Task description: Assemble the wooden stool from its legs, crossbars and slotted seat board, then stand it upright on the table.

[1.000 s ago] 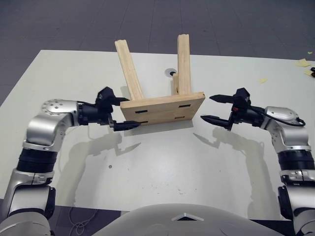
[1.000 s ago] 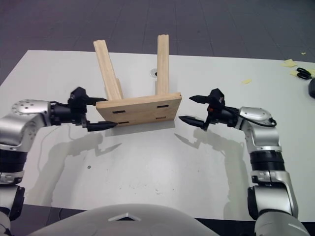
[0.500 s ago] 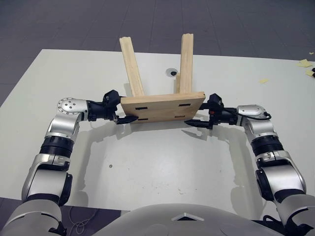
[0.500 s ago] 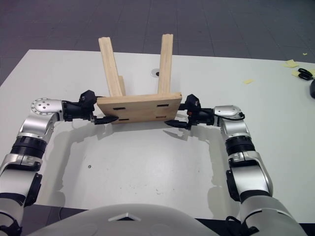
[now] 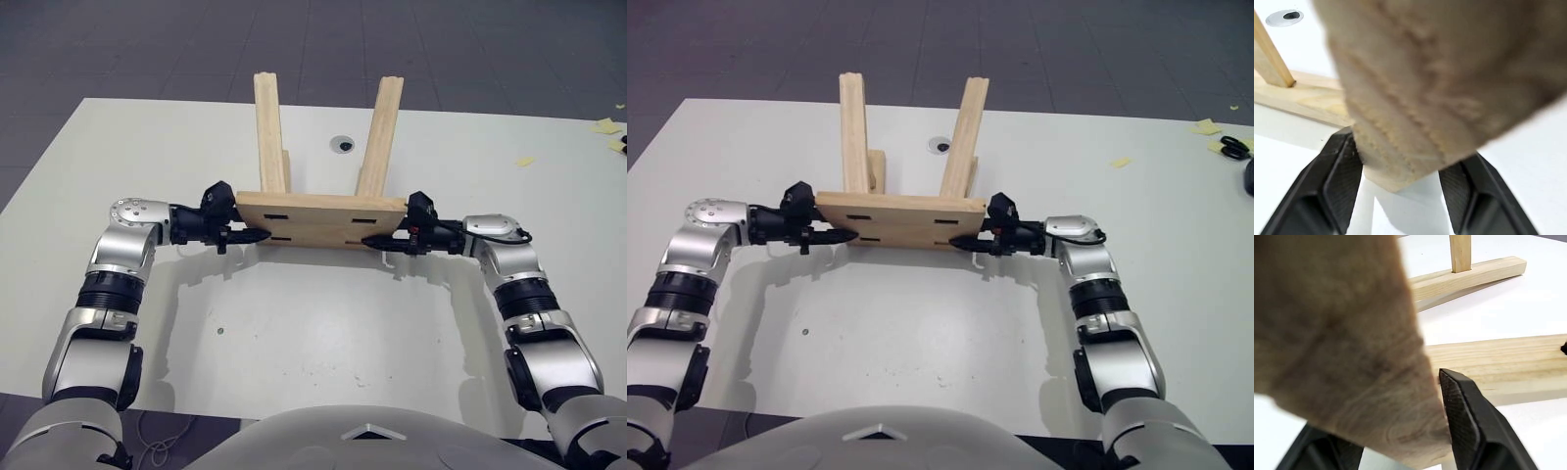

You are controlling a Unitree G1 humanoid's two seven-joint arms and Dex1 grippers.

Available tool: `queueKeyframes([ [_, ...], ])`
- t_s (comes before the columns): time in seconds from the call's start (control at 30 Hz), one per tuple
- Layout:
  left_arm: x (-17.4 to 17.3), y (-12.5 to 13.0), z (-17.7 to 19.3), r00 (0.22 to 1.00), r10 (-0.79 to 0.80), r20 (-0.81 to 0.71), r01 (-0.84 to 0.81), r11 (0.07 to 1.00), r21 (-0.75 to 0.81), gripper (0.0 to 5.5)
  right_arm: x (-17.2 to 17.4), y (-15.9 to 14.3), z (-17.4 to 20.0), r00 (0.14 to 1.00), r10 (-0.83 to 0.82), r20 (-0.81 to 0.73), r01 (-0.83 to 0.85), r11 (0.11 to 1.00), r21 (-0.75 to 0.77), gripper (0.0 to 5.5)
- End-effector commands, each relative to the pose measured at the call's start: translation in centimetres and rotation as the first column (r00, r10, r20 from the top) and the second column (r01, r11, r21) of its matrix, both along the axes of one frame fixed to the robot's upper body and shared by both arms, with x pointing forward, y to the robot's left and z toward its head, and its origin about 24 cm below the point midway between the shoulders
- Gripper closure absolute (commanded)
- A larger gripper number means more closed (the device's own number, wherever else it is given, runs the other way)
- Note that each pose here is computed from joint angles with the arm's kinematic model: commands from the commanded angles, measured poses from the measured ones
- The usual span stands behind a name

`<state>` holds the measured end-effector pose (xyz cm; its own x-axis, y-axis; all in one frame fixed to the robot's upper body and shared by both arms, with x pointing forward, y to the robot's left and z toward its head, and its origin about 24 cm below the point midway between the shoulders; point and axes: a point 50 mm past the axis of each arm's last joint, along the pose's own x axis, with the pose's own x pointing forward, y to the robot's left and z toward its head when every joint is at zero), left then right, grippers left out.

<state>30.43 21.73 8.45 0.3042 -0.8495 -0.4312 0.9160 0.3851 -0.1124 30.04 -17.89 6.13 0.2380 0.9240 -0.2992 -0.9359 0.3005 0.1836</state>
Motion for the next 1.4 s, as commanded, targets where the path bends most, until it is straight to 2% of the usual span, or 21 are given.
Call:
queueKeyframes([
  [0.03,-0.3,-2.3,3.7,0.989,-0.076,-0.13,0.045,0.973,-0.226,3.37,-2.0,0.7,2.1,0.98,0.029,-0.195,0.015,0.976,0.219,3.41],
  [0.13,-2.0,-3.7,7.3,0.963,-0.198,-0.183,0.137,0.944,-0.3,3.37,-4.1,0.3,7.4,0.944,0.113,-0.311,0.042,0.892,0.449,3.43],
  [0.23,-2.8,-4.1,11.7,0.949,-0.245,-0.197,0.136,0.885,-0.446,3.37,-5.9,0.1,11.8,0.932,0.201,-0.302,0.027,0.792,0.61,3.44],
  [0.33,-1.8,-3.8,15.0,0.979,-0.103,-0.178,0.003,0.874,-0.486,3.39,-6.8,0.7,16.0,0.956,0.142,-0.256,0.112,0.629,0.769,3.47],
  [0.43,-0.3,-4.2,17.1,0.987,0.065,-0.145,-0.129,0.857,-0.499,3.39,-5.8,0.9,17.8,0.951,-0.028,-0.306,0.288,0.434,0.854,3.5],
  [0.5,0.8,-4.5,18.1,0.977,0.153,-0.146,-0.209,0.81,-0.548,3.39,-5.3,0.8,17.7,0.92,-0.096,-0.381,0.39,0.343,0.855,3.51],
  [0.6,2.7,-4.8,18.0,0.934,0.278,-0.223,-0.357,0.705,-0.614,3.39,-4.9,0.8,17.2,0.868,-0.145,-0.474,0.496,0.255,0.83,3.51],
  [0.77,4.9,-4.9,16.1,0.828,0.402,-0.39,-0.56,0.561,-0.609,3.39,-3.7,0.6,16.8,0.788,-0.224,-0.573,0.611,0.165,0.775,3.55],
  [0.8,5.4,-4.8,15.8,0.801,0.424,-0.423,-0.598,0.526,-0.605,3.03,-3.2,0.4,16.5,0.763,-0.257,-0.593,0.638,0.154,0.755,3.22],
  [0.93,6.9,-3.9,15.4,0.735,0.457,-0.501,-0.67,0.377,-0.64,2.39,-1.0,-1.7,15.1,0.645,-0.421,-0.638,0.728,0.083,0.681,2.64],
  [1.07,6.9,-2.0,16.1,0.711,0.483,-0.511,-0.664,0.221,-0.715,1.71,-0.4,-3.8,15.6,0.619,-0.502,-0.604,0.706,0.017,0.708,1.98],
  [1.13,6.8,-0.2,15.7,0.64,0.579,-0.506,-0.682,0.125,-0.72,1.41,-0.5,-4.4,15.9,0.605,-0.55,-0.575,0.684,-0.011,0.73,1.68],
  [1.2,6.3,1.7,15.1,0.505,0.767,-0.397,-0.691,0.084,-0.718,0.99,-0.5,-5.4,15.6,0.54,-0.646,-0.54,0.676,-0.05,0.736,1.28],
  [1.23,5.9,2.6,14.9,0.446,0.828,-0.339,-0.681,0.068,-0.73,0.83,-0.6,-5.9,15.3,0.47,-0.739,-0.484,0.676,-0.052,0.735,1.11],
  [1.27,5.5,3.4,14.8,0.369,0.901,-0.228,-0.675,0.091,-0.732,0.67,-0.8,-6.3,14.8,0.394,-0.808,-0.437,0.684,-0.06,0.727,0.97],
  [1.3,5.1,4.2,14.5,0.269,0.96,-0.082,-0.688,0.132,-0.714,0.48,-0.9,-6.5,14.2,0.3,-0.876,-0.378,0.697,-0.07,0.714,0.78],
  [1.33,4.8,4.7,14.3,0.204,0.979,0.021,-0.688,0.159,-0.708,0.34,-1.0,-6.6,13.4,0.191,-0.943,-0.274,0.714,-0.058,0.697,0.64],
  [1.4,4.5,5.0,14.0,0.133,0.98,0.149,-0.685,0.2,-0.701,0.1,-1.6,-7.1,11.6,-0.018,-0.996,-0.084,0.761,-0.068,0.646,0.29],
])
